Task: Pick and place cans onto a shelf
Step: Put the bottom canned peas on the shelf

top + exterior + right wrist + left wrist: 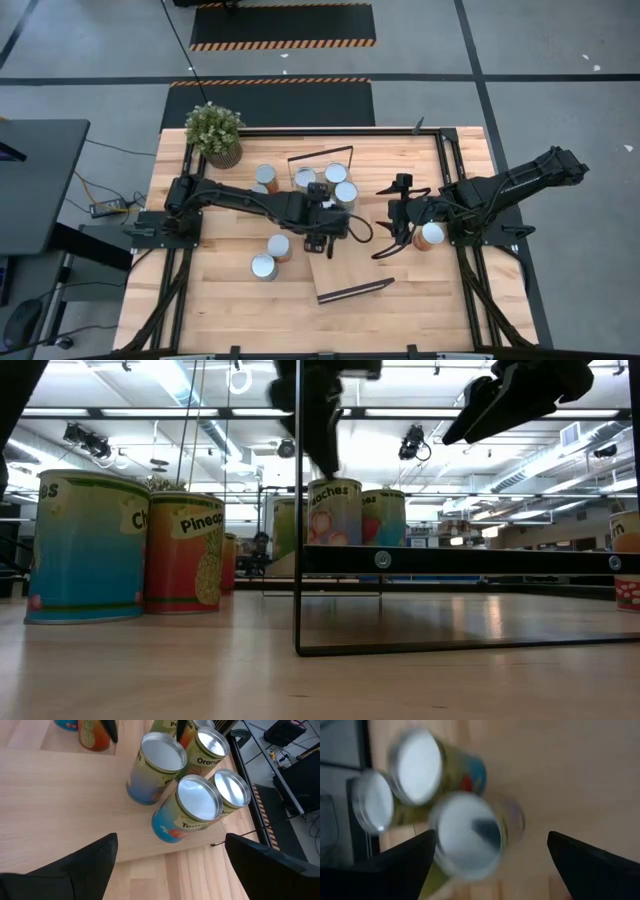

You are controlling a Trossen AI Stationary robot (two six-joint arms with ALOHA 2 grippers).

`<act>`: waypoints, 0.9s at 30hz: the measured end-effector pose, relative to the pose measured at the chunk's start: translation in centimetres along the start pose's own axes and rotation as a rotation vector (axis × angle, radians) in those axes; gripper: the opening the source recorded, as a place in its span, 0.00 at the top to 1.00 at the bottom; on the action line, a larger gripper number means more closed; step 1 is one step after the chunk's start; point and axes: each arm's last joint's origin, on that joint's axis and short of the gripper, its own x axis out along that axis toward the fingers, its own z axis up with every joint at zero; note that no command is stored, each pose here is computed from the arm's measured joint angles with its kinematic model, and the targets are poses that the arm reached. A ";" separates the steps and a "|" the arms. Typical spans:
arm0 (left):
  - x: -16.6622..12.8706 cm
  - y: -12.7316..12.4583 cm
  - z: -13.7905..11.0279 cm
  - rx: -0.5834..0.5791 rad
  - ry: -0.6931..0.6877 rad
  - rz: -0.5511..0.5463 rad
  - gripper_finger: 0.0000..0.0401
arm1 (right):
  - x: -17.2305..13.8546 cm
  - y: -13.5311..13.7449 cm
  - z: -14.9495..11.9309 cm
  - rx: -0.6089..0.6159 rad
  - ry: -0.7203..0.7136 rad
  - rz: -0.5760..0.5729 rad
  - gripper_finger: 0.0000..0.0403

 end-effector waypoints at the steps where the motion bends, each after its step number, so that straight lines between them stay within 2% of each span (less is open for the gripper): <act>1: 0.0 0.0 0.4 -0.021 -0.034 0.010 0.03 | 0.0 0.0 0.0 0.001 -0.001 0.000 0.06; 5: 0.5 0.0 1.4 -0.065 -0.113 0.124 0.03 | 0.0 0.0 0.1 0.005 -0.008 0.000 0.06; 9: 1.1 0.4 1.7 -0.077 -0.119 0.153 0.03 | 0.0 0.0 0.1 0.005 -0.008 0.006 0.06; 16: 2.5 0.6 0.9 -0.063 -0.027 0.147 0.03 | 0.0 0.0 0.1 0.005 -0.009 0.006 0.06; 27: 2.1 0.0 -1.0 -0.025 0.151 0.175 0.03 | 0.0 0.0 0.1 0.005 -0.011 0.007 0.06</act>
